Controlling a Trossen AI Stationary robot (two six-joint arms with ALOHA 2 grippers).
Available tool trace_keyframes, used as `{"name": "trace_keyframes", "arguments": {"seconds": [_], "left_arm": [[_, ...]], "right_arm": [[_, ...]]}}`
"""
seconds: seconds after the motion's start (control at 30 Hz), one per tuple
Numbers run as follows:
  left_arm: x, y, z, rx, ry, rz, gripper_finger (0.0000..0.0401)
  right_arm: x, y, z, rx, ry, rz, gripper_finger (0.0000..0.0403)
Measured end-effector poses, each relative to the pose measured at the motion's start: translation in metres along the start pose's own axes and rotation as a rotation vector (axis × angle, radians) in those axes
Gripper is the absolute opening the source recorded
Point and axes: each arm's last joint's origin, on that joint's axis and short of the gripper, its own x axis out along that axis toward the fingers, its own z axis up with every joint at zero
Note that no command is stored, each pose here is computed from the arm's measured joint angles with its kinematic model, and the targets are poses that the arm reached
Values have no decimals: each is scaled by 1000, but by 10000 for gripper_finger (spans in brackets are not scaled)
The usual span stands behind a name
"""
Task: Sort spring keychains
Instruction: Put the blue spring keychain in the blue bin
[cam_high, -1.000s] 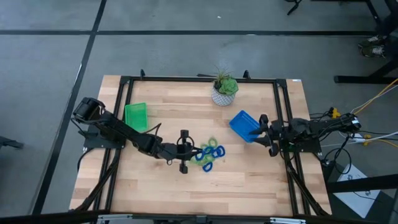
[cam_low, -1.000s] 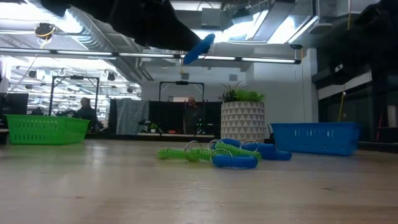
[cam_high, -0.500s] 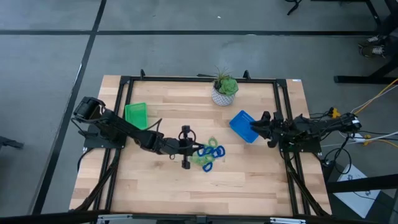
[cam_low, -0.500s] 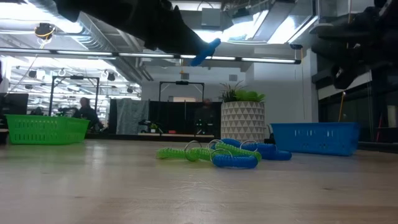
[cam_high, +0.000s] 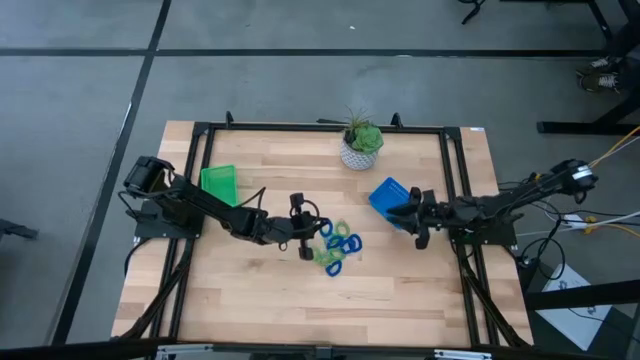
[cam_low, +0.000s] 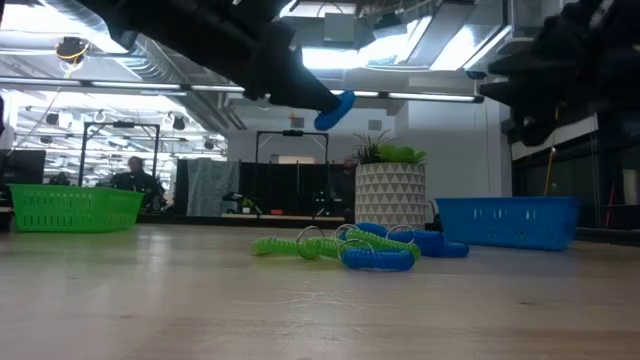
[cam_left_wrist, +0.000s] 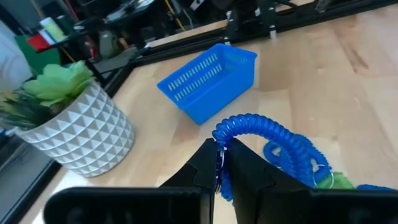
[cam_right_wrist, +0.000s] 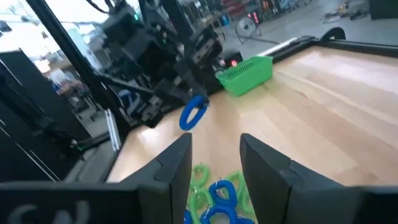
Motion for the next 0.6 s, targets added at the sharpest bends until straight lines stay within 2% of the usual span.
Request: {"name": "trace_keyframes", "arguments": {"seconds": [0.23, 0.37, 0.5, 0.6], "left_arm": [[0, 1, 0, -3, 4, 31, 22], [-2, 0, -2, 1, 22, 88, 22], [-5, -1, -4, 26, 52, 174, 22], [-6, -2, -5, 36, 60, 206, 22]], "right_arm": [[49, 34, 13, -150, 94, -11, 136], [82, 51, 15, -207, 158, -39, 136], [108, 61, 15, -204, 223, -149, 136], [126, 69, 15, -197, 260, -185, 136]]}}
